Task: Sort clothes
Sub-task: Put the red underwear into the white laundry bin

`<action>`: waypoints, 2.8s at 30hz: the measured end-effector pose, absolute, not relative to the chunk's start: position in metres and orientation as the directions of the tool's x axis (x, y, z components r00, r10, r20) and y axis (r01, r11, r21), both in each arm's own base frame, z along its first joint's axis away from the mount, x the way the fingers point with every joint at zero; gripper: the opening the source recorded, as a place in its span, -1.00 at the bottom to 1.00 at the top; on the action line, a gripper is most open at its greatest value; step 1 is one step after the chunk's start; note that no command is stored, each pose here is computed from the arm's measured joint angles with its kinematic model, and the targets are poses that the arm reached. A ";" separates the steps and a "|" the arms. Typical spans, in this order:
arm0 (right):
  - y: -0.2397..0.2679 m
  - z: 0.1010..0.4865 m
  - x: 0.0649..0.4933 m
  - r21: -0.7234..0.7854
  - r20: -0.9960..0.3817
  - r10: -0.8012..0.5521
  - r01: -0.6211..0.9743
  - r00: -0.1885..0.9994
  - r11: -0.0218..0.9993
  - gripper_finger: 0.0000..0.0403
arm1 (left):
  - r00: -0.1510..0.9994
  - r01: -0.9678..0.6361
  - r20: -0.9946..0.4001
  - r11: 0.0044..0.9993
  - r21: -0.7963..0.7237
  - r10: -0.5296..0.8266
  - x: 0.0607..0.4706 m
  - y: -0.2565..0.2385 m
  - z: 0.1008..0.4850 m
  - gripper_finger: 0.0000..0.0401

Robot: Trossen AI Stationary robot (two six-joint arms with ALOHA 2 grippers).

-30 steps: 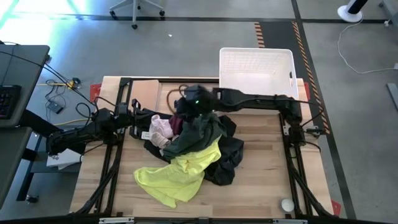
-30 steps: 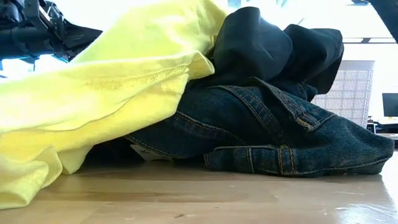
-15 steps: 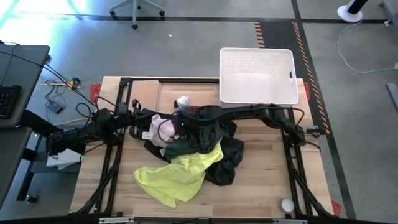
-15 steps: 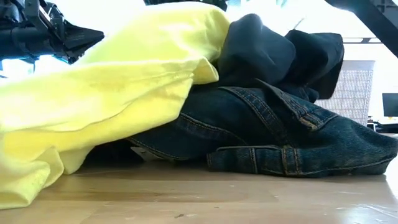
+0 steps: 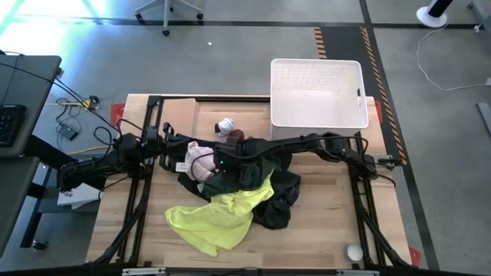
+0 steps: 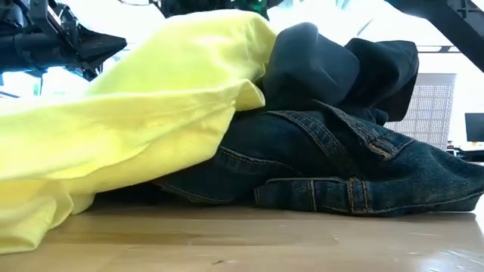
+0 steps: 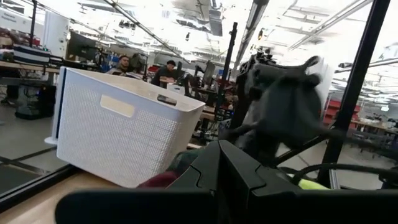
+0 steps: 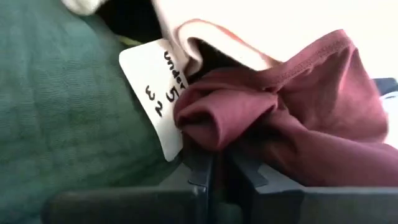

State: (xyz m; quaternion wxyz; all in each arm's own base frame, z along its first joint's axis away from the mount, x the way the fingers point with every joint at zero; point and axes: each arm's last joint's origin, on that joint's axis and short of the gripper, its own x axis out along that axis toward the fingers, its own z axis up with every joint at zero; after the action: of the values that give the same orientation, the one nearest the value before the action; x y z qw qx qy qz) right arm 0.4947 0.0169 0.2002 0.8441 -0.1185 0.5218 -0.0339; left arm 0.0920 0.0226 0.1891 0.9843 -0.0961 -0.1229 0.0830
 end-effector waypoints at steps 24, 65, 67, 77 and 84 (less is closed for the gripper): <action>0.049 0.347 0.431 -0.149 -0.678 -0.037 -0.088 0.734 0.985 -0.98 | 0.964 -0.144 0.190 0.966 -0.215 0.186 0.093 0.023 0.186 -0.98; -0.020 0.316 0.461 -0.056 -0.590 -0.042 0.011 0.806 0.998 0.50 | 0.946 -0.212 0.188 0.944 -0.253 0.262 0.092 0.025 0.185 -0.98; -0.025 0.306 0.469 -0.034 -0.602 -0.036 0.019 0.798 0.999 0.50 | 0.943 -0.223 0.187 0.941 -0.255 0.275 0.092 0.025 0.185 -0.98; -0.036 0.237 0.479 0.083 -0.819 0.037 0.054 0.573 0.995 0.50 | 0.941 -0.234 0.182 0.938 -0.258 0.285 0.092 0.026 0.185 -0.98; -0.020 0.192 0.485 0.037 -0.897 0.025 0.018 0.442 0.999 0.19 | 0.942 -0.231 0.181 0.938 -0.259 0.282 0.092 0.026 0.185 -0.98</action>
State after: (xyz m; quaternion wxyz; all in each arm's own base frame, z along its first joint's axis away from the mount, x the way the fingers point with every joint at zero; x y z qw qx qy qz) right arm 0.4852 -0.0201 0.1918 0.8488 0.0205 0.5283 0.0020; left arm 0.0922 0.0255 0.1848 0.9783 -0.1177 -0.1085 0.1312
